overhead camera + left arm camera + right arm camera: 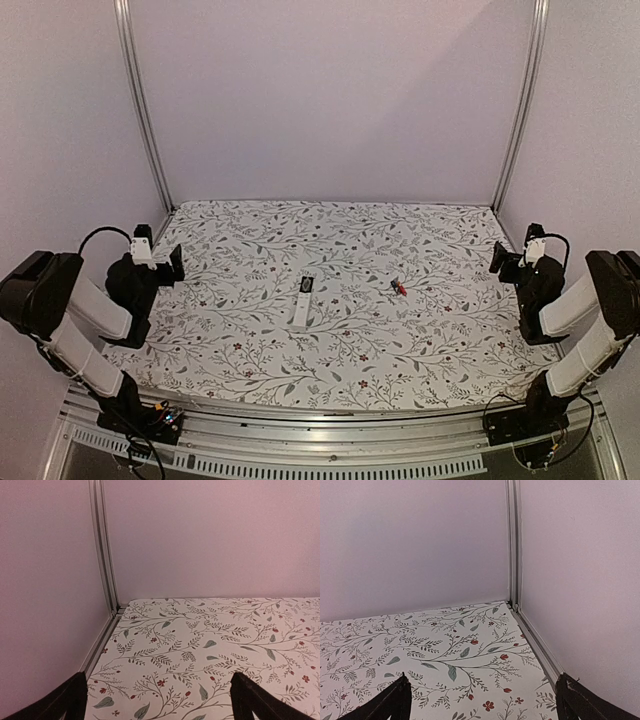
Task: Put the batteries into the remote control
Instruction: Pick up the remote control from the center of the board.
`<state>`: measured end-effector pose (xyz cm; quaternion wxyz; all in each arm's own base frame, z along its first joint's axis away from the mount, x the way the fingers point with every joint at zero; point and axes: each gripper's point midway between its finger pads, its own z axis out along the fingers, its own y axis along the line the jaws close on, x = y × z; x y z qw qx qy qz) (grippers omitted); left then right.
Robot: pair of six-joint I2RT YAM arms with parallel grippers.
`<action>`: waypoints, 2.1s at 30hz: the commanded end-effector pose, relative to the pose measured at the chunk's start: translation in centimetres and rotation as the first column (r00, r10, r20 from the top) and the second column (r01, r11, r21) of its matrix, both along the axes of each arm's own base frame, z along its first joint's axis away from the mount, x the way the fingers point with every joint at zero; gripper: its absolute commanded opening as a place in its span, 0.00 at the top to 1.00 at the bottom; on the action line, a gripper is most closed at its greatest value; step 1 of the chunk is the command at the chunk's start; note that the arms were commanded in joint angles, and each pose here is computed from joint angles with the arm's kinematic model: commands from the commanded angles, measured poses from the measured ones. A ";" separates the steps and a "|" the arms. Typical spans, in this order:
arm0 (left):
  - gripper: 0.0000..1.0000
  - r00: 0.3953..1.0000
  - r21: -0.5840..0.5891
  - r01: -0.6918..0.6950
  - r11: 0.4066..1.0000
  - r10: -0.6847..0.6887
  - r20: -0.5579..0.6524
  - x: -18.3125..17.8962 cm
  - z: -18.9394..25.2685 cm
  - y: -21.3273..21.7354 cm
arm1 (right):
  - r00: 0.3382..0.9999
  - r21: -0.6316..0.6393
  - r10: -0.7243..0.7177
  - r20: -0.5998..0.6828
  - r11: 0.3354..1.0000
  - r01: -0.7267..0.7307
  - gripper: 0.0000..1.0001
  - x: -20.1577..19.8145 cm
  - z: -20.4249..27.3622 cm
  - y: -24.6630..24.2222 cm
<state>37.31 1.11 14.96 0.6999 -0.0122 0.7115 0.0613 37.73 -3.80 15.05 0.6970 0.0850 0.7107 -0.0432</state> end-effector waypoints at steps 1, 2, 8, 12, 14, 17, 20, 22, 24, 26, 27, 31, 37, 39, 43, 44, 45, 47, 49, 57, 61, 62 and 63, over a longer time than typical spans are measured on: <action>0.00 1.000 0.007 -0.001 1.000 0.001 0.021 0.3 0.5 0.2 | 1.000 -0.008 -0.002 0.013 1.000 0.003 0.01 0.3 0.3 -0.2; 0.00 1.000 0.006 0.001 1.000 -0.001 0.022 0.3 0.5 0.2 | 1.000 -0.008 -0.002 0.013 1.000 0.003 0.01 0.3 0.3 -0.2; 0.00 0.999 -0.024 0.033 0.999 -0.033 -0.003 1.0 0.2 0.6 | 1.000 -0.009 -0.016 0.011 1.000 0.016 0.01 0.2 0.3 -0.4; 0.00 1.000 -0.025 0.005 1.000 -0.005 -0.026 1.8 0.5 1.1 | 0.996 0.007 -0.041 -0.074 0.999 0.042 0.01 0.9 1.9 -0.7; 0.00 0.989 -0.012 -0.077 0.997 0.075 -0.129 4.2 0.9 1.8 | 0.996 0.093 0.027 -0.082 0.995 -0.020 0.01 1.3 4.3 0.4; 0.00 0.982 -0.046 -0.128 0.991 0.120 -0.146 6.4 4.7 1.3 | 0.972 0.226 0.204 -0.119 0.959 -0.174 0.01 2.0 6.9 4.1; 0.01 0.999 -0.114 0.002 0.993 -0.008 -0.054 6.1 9.4 -1.8 | 0.926 0.294 0.333 -0.176 0.916 -0.274 0.01 2.3 8.0 10.2; 0.01 0.995 -0.157 0.094 0.983 -0.097 -0.008 5.4 12.0 -4.0 | 0.902 0.282 0.371 -0.224 0.910 -0.304 0.01 2.0 8.6 15.0; 0.01 0.987 -0.190 0.160 0.969 -0.159 0.019 4.7 14.1 -5.8 | 0.865 0.287 0.416 -0.281 0.896 -0.338 0.01 1.6 8.4 19.9; 0.01 0.981 -0.201 0.193 0.960 -0.192 0.025 4.3 15.4 -7.2 | 0.823 0.281 0.454 -0.343 0.885 -0.371 0.01 1.0 7.9 24.6; 0.01 0.980 -0.200 0.200 0.959 -0.201 0.017 4.2 15.7 -7.8 | 0.795 0.279 0.462 -0.394 0.884 -0.376 0.01 1.0 6.7 27.1; 0.01 0.977 -0.194 0.212 0.958 -0.213 0.016 3.1 16.1 -8.9 | 0.679 0.248 0.495 -0.542 0.867 -0.433 0.01 -0.6 3.1 36.0; 0.01 0.979 -0.176 0.202 0.963 -0.195 0.057 1.8 16.9 -8.6 | 0.554 0.215 0.493 -0.671 0.844 -0.491 0.01 -2.5 -2.5 44.3; 0.01 0.976 -0.171 0.214 0.962 -0.206 0.068 1.5 17.2 -8.8 | 0.513 0.190 0.474 -0.715 0.839 -0.510 0.01 -3.3 -5.0 46.3; 0.01 0.971 -0.161 0.235 0.958 -0.224 0.085 1.1 17.4 -9.3 | 0.452 0.184 0.473 -0.756 0.817 -0.547 0.01 -4.5 -7.6 49.4; 0.01 0.969 -0.157 0.242 0.957 -0.232 0.084 1.1 17.4 -9.6 | 0.441 0.187 0.475 -0.761 0.813 -0.551 0.01 -4.7 -8.1 49.7; 0.01 0.968 -0.154 0.249 0.956 -0.238 0.085 1.0 17.4 -9.8 | 0.430 0.184 0.467 -0.773 0.813 -0.552 0.01 -4.9 -9.1 49.8; 0.01 0.965 -0.151 0.260 0.954 -0.248 0.088 0.9 17.5 -10.1 | 0.421 0.173 0.449 -0.788 0.818 -0.548 0.01 -5.0 -10.2 49.6; 0.01 0.960 -0.149 0.274 0.950 -0.262 0.095 0.7 17.6 -10.4 | 0.413 0.165 0.437 -0.799 0.820 -0.549 0.01 -5.1 -11.2 49.6; 0.01 0.958 -0.148 0.286 0.947 -0.276 0.083 0.9 17.0 -10.8 | 0.386 0.141 0.417 -0.823 0.808 -0.572 0.08 -5.0 -13.9 50.5; 0.01 0.957 -0.145 0.286 0.947 -0.276 0.083 1.0 16.9 -10.8 | 0.380 0.117 0.395 -0.836 0.806 -0.581 0.21 -5.1 -14.5 50.1; 0.01 0.957 -0.145 0.288 0.947 -0.278 0.083 1.0 16.9 -10.9 | 0.376 0.114 0.390 -0.840 0.805 -0.582 0.26 -5.2 -14.6 49.9; 0.01 0.956 -0.143 0.290 0.946 -0.280 0.083 1.0 16.9 -10.9 | 0.372 0.113 0.387 -0.844 0.805 -0.582 0.34 -5.3 -14.6 49.8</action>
